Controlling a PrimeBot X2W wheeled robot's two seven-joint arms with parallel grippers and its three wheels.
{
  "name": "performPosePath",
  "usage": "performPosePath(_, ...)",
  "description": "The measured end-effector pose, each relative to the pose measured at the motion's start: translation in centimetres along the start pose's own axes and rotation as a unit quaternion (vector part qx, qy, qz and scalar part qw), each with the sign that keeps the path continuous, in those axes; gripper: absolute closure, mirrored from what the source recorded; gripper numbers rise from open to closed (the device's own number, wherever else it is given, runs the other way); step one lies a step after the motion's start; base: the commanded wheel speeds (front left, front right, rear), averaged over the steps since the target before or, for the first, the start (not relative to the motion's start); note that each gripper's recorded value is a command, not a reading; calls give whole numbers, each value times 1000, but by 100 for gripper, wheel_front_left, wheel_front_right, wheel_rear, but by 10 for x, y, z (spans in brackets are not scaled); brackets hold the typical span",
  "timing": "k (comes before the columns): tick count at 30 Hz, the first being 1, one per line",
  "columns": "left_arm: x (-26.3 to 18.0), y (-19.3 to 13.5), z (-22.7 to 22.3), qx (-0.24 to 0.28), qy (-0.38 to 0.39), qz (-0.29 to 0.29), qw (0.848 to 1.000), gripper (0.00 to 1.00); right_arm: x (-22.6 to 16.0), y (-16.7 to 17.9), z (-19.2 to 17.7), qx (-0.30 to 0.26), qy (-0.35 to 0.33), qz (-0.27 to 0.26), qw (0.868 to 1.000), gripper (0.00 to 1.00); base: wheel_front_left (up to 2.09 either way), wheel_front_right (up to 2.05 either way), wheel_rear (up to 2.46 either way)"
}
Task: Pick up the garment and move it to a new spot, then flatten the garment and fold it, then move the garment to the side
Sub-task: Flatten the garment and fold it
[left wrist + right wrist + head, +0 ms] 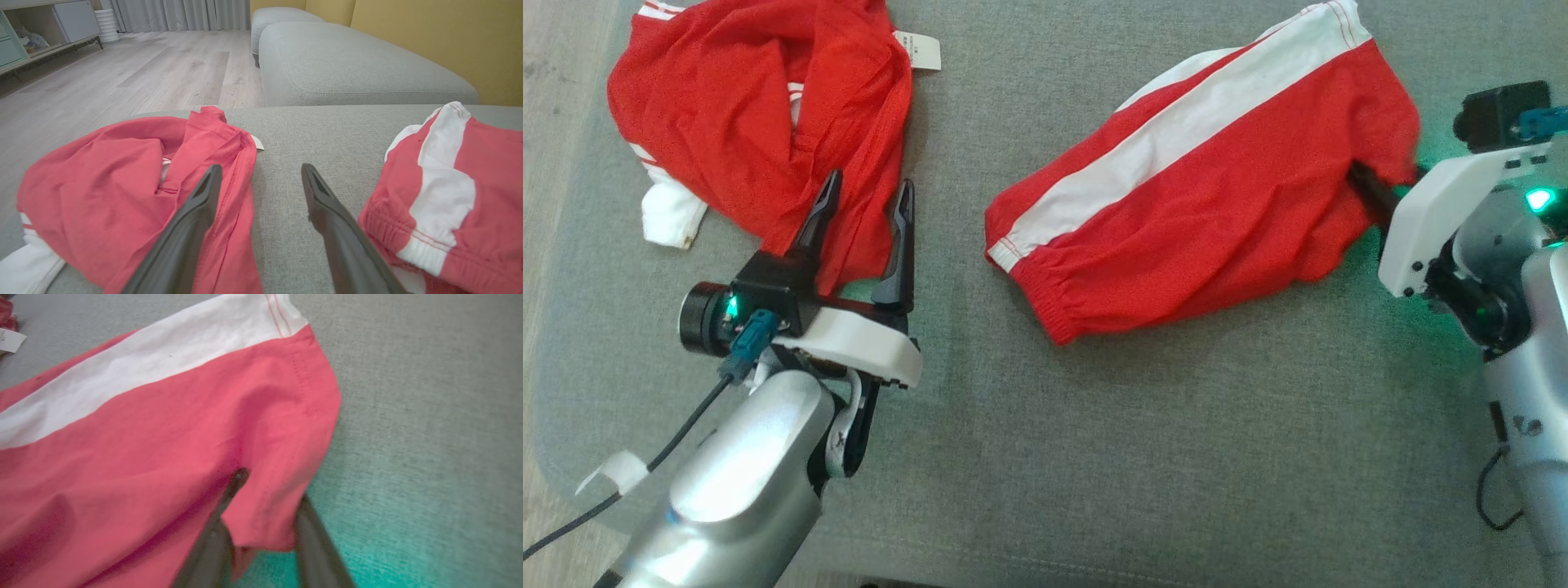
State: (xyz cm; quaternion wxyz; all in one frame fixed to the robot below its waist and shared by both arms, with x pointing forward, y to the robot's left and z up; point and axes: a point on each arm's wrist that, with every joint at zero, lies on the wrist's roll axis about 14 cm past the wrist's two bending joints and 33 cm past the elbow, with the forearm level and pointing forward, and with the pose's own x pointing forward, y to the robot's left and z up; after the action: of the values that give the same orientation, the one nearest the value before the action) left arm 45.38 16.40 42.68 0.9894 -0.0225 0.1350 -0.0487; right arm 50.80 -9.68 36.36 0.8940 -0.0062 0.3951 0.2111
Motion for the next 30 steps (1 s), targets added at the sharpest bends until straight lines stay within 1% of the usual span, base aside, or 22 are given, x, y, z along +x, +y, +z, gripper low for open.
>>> performPosePath(3,1,-2,0,0,0,-2,1000,0,-2,6,-2,8,2,10,1000,100,0,0,0)
performPosePath(5,1,-2,0,-1,0,-3,1000,0,-4,7,2,18,-18,11,1000,100,0,0,0)
performPosePath(9,1,-4,4,0,-7,-5,1000,0,-15,2,-6,49,-51,0,997,100,0,0,0)
performPosePath(15,-1,-11,13,2,-18,-12,1000,0,-49,-15,-35,107,-86,-41,990,100,0,0,0)
performPosePath(20,-7,-20,12,-4,-17,-21,1000,0,-82,-26,-67,152,-90,-86,980,100,0,0,0)
performPosePath(23,-10,-24,11,-3,-13,-25,1000,0,-97,-28,-82,179,-88,-102,975,100,0,0,0)
performPosePath(27,-12,-25,13,-5,-15,-25,1000,0,-107,-30,-80,178,-94,-114,973,100,0,0,0)
performPosePath(28,-12,-26,13,-6,-14,-26,1000,0,-108,-29,-77,172,-95,-114,974,100,0,0,0)
performPosePath(30,-15,-26,13,-6,-12,-26,1000,0,-108,-18,-63,143,-103,-103,979,100,0,0,0)
